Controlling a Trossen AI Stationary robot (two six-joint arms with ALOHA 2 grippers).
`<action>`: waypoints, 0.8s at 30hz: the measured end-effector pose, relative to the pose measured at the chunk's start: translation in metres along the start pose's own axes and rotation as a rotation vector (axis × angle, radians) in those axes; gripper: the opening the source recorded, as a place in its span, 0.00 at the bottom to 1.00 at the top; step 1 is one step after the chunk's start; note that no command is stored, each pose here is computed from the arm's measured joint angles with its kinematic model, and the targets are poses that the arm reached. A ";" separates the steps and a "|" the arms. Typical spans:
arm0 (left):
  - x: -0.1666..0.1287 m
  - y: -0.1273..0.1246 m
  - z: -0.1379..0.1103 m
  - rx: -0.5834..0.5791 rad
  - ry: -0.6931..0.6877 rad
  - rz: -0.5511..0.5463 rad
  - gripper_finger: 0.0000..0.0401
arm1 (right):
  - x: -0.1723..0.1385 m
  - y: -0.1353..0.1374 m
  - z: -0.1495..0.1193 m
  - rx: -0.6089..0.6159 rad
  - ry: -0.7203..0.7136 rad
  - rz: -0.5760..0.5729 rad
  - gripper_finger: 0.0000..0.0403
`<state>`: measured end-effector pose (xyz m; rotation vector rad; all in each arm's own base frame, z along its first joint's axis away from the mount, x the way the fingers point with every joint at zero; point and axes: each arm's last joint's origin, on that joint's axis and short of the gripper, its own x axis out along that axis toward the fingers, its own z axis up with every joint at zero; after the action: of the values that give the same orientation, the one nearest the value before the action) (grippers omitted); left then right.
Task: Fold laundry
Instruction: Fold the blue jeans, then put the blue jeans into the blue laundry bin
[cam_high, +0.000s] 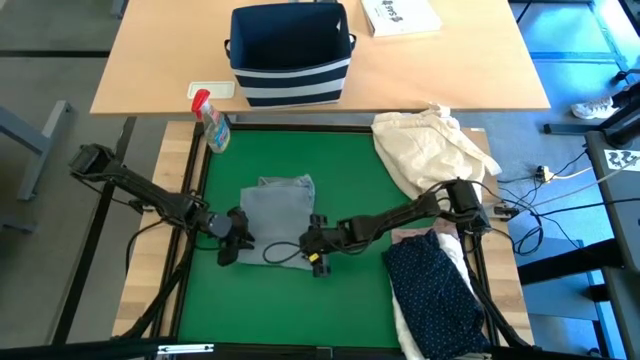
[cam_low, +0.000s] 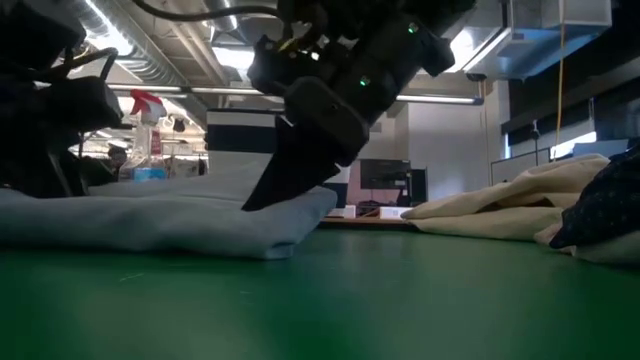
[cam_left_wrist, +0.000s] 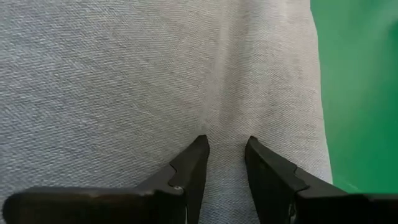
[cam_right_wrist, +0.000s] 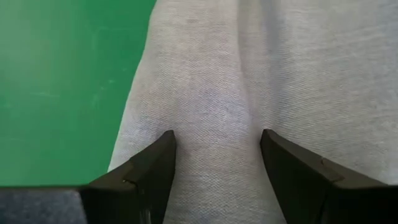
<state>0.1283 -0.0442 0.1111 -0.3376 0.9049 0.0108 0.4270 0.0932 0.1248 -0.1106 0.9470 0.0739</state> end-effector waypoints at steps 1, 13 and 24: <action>0.000 0.000 0.000 -0.001 -0.006 -0.001 0.28 | 0.000 0.000 0.000 0.005 0.000 -0.002 0.59; -0.060 -0.039 0.075 0.045 -0.144 -0.069 0.28 | -0.117 -0.036 0.042 0.204 -0.102 -0.032 0.59; -0.087 -0.033 0.103 -0.027 -0.283 0.151 0.35 | -0.166 -0.103 0.046 0.552 -0.217 -0.035 0.59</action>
<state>0.1590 -0.0342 0.2463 -0.2837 0.6485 0.2053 0.3790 -0.0060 0.2928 0.3844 0.7199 -0.2057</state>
